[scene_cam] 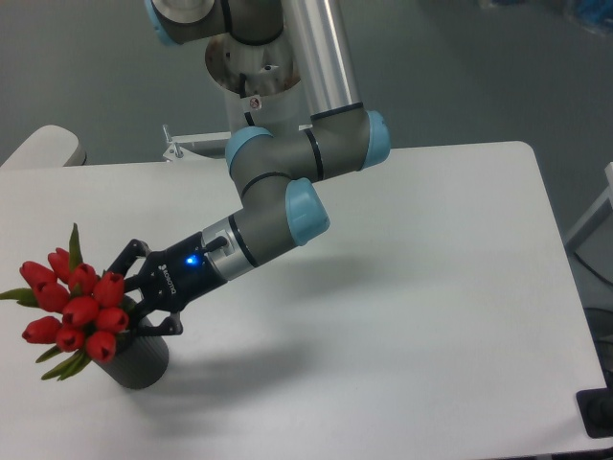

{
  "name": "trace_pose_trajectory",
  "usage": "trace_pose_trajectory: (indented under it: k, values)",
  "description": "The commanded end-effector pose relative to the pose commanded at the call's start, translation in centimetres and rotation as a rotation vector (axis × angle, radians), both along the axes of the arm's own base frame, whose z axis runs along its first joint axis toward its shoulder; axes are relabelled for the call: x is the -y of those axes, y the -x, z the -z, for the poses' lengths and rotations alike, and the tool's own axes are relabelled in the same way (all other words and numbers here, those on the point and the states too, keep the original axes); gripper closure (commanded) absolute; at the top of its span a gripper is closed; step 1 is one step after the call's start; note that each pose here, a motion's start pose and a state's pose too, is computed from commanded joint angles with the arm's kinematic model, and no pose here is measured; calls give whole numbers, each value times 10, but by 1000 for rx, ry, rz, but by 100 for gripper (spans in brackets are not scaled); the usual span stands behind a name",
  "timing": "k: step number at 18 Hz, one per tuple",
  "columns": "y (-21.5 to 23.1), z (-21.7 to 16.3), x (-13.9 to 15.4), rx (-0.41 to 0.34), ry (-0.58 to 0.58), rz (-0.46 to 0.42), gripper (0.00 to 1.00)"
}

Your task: Insert the flowers into the vase

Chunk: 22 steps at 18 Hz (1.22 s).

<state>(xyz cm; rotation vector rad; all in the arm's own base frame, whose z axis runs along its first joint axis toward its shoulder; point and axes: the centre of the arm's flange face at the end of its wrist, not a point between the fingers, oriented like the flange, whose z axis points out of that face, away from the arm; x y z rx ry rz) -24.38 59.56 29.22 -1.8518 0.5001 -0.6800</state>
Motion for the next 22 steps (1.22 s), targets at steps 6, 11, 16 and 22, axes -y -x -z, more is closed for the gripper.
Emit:
trace_pose_trajectory:
  k: [6, 11, 16, 22]
  values:
    - [-1, 3, 2, 5, 8, -2, 0]
    - [16, -2, 11, -5, 1, -32, 0]
    - [50, -14, 24, -57, -8, -86, 0]
    - [85, -59, 53, -260, 41, -192, 0]
